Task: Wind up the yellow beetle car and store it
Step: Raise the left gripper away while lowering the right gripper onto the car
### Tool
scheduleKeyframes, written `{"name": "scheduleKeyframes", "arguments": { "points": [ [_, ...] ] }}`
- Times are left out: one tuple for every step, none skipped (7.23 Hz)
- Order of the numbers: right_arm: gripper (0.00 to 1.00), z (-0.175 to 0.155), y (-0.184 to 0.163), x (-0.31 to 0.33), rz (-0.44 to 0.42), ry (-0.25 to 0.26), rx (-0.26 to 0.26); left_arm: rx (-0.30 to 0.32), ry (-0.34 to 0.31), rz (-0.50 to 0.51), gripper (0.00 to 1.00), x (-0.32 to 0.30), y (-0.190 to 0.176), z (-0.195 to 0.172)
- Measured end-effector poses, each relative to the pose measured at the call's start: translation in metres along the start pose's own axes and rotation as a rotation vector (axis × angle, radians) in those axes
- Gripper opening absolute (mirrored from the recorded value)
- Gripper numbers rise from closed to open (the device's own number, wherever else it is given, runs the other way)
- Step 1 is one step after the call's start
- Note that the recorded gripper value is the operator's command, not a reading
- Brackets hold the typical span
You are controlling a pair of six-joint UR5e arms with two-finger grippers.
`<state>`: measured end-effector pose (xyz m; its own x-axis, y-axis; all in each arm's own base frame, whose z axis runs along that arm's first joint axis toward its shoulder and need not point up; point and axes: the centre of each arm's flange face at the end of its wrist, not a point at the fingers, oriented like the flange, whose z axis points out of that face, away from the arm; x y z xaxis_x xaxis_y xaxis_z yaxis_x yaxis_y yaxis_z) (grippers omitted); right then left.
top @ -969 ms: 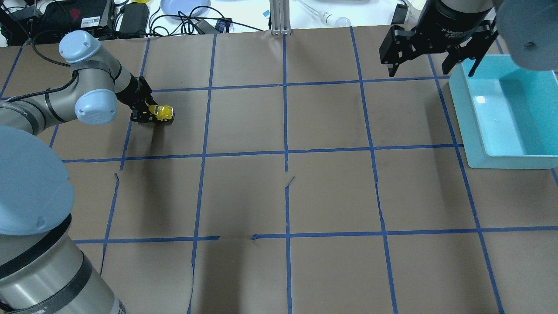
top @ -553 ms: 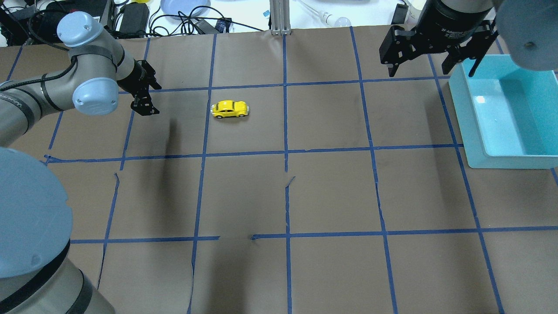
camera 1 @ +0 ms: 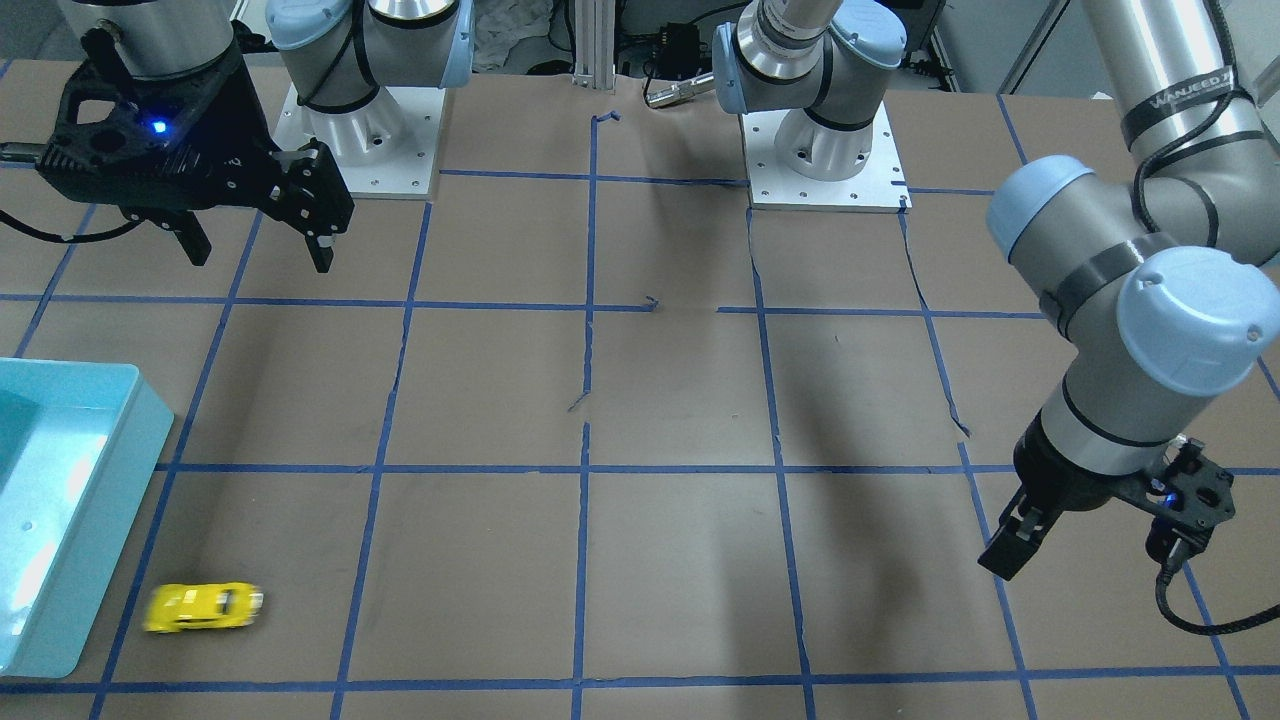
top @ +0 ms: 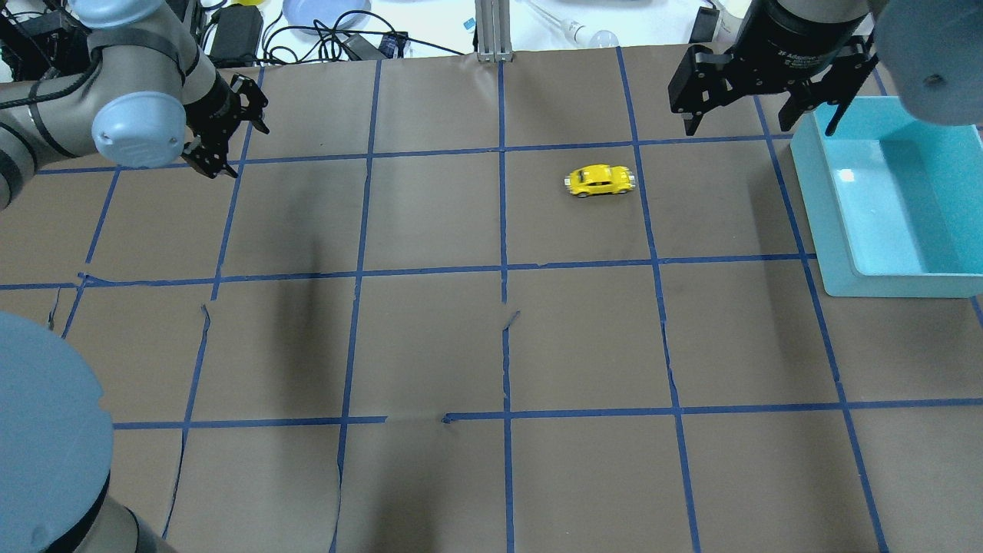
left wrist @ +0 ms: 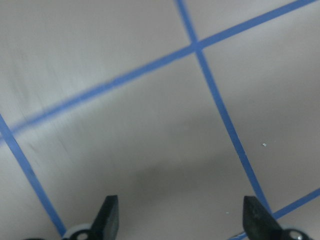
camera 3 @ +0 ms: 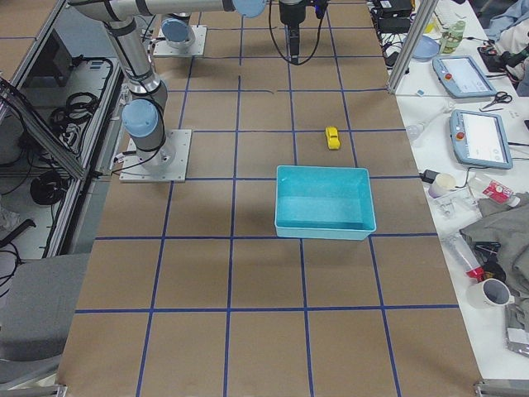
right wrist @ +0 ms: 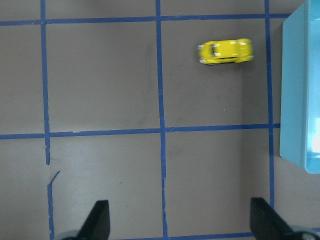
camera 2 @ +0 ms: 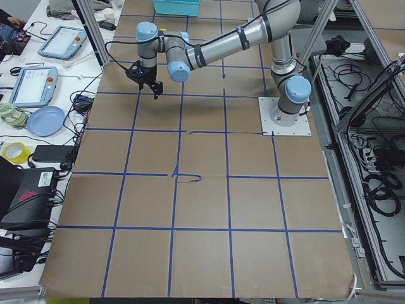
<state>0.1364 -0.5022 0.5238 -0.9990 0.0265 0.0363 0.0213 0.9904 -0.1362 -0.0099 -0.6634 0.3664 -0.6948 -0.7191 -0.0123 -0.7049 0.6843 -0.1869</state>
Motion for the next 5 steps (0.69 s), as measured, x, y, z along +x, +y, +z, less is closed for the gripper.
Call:
{"name": "scheduleKeyframes", "arguments": {
  "points": [
    [1.0, 0.0, 0.0, 0.0, 0.0, 0.0, 0.0, -0.01, -0.011, 0.073, 1.0, 0.001, 0.009, -0.022],
    [1.0, 0.0, 0.0, 0.0, 0.0, 0.0, 0.0, -0.018, -0.003, 0.117, 1.0, 0.005, 0.02, -0.039],
    [1.0, 0.0, 0.0, 0.0, 0.0, 0.0, 0.0, -0.018, 0.008, 0.152, 1.0, 0.008, 0.029, -0.05],
    [1.0, 0.0, 0.0, 0.0, -0.007, 0.0, 0.0, -0.019, 0.012, 0.198, 1.0, 0.008, 0.034, -0.059],
    [1.0, 0.001, -0.001, 0.001, -0.061, 0.001, -0.005, -0.038, 0.004, 0.248, 1.0, 0.005, 0.039, -0.066]
  ]
}}
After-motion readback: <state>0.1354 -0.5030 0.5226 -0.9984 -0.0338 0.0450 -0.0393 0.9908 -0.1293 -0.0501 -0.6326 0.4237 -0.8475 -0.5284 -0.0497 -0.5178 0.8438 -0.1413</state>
